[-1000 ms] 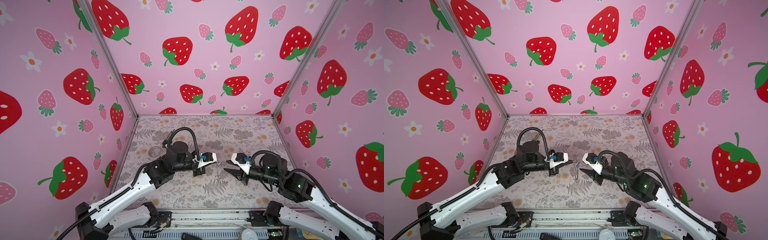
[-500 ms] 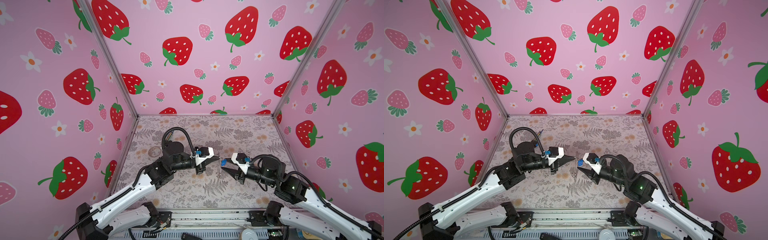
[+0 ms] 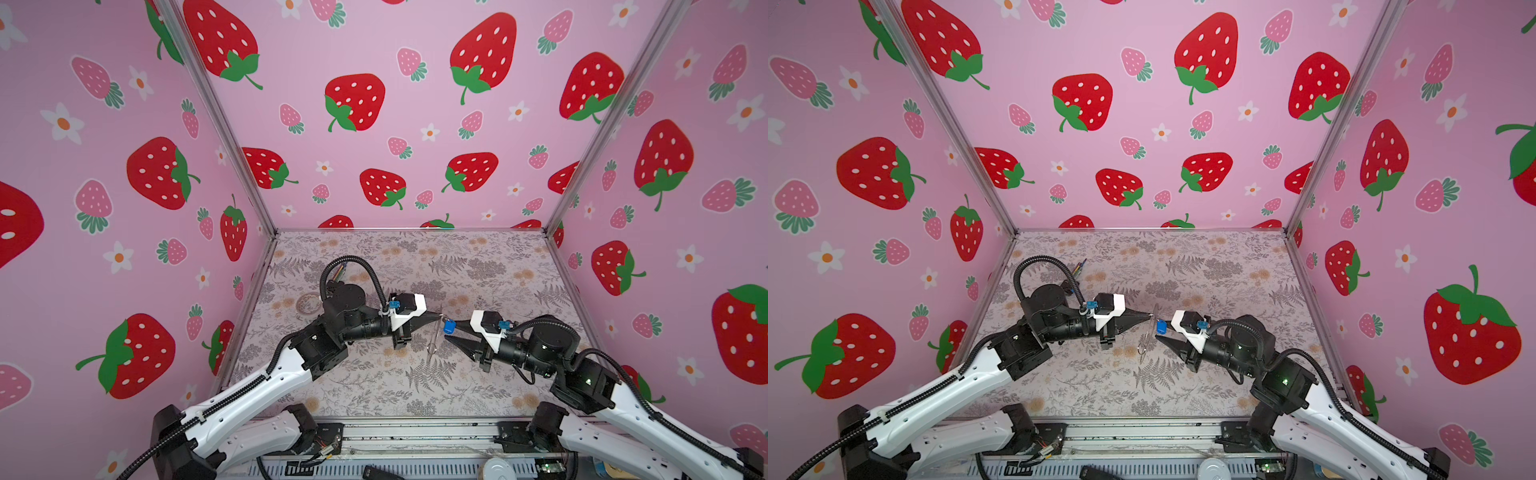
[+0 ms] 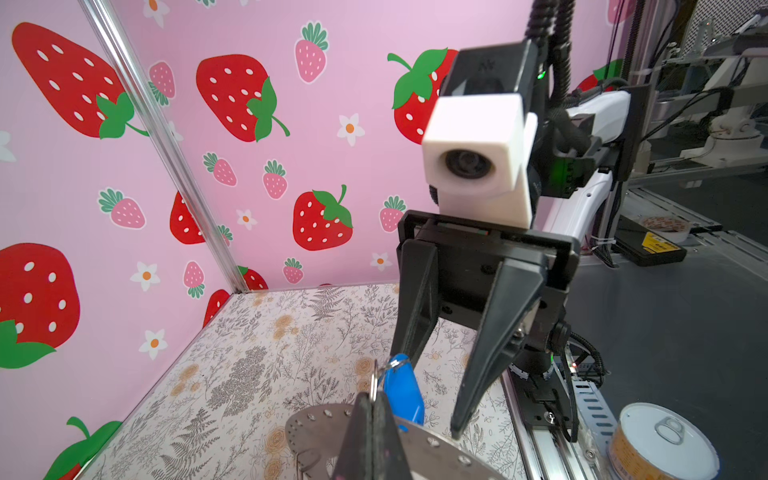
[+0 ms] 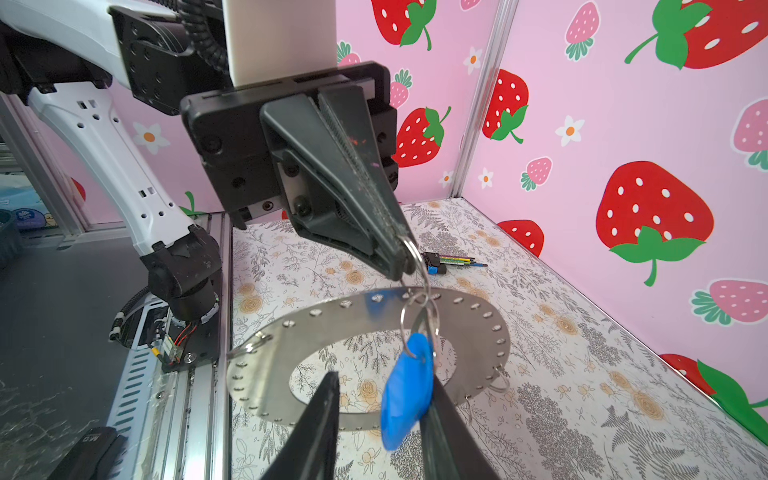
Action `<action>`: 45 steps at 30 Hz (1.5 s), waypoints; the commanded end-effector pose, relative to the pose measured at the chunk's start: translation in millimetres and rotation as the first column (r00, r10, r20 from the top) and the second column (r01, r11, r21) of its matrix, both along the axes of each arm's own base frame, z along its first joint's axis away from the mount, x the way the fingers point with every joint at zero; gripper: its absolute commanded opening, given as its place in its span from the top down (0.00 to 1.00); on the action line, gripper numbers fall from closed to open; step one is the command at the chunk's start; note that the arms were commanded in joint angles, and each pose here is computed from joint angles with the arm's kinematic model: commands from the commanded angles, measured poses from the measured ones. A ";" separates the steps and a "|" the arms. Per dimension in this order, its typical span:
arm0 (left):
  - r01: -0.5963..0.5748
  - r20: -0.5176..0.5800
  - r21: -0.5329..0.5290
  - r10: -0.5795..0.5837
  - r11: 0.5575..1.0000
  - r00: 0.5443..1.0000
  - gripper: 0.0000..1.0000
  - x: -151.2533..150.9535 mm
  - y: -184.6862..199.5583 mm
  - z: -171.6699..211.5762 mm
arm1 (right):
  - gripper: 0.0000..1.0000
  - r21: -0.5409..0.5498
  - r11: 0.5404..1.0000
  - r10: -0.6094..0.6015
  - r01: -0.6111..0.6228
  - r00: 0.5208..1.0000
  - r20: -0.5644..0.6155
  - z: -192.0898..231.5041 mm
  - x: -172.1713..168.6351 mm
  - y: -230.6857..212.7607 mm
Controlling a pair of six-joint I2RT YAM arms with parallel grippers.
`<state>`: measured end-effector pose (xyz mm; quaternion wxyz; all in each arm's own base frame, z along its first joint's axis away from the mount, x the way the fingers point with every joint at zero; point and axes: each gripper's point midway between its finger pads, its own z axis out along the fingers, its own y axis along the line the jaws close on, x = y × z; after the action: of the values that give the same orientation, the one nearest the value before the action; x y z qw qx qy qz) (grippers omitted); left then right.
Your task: Put the keys on the keyring
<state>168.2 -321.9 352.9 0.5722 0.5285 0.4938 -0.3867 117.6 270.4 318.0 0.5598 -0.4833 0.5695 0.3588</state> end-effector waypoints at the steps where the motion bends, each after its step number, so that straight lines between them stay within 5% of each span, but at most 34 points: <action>1: 0.034 0.035 -0.054 -0.032 0.998 0.999 1.00 -7.7 2.4 15.6 | 0.66 0.020 0.999 0.026 -0.026 1.000 0.004 3.1 -2.8 4.3; 5: 0.036 0.034 -0.051 -0.034 0.998 0.999 1.00 -8.1 2.5 13.7 | 0.72 0.039 0.999 0.026 -0.027 0.999 0.023 9.5 -2.7 4.3; 12: 0.031 0.039 -0.047 -0.029 0.998 0.999 1.00 -7.0 2.0 12.3 | 1.00 0.029 0.999 0.026 -0.027 0.999 0.042 10.2 -4.2 0.9; 20: -0.007 0.025 -0.095 0.009 0.995 1.000 1.00 -0.5 2.3 13.3 | 1.00 -0.144 0.989 0.020 -0.021 1.000 -0.009 -14.2 7.8 14.4; 30: -0.013 0.018 -0.101 0.015 0.995 1.000 1.00 -1.6 3.2 9.1 | 1.00 -0.142 0.990 0.018 -0.020 1.000 -0.015 -15.9 10.3 18.2; 45: 0.023 0.076 0.066 -0.028 0.998 0.997 1.00 -15.2 -0.8 -14.2 | 1.00 -0.084 0.996 -0.036 0.039 0.998 0.042 8.7 11.8 3.0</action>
<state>163.8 -320.5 320.2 0.5591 0.5476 0.5074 -0.3607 126.8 274.0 310.9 0.5371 -0.5083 0.5930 0.3185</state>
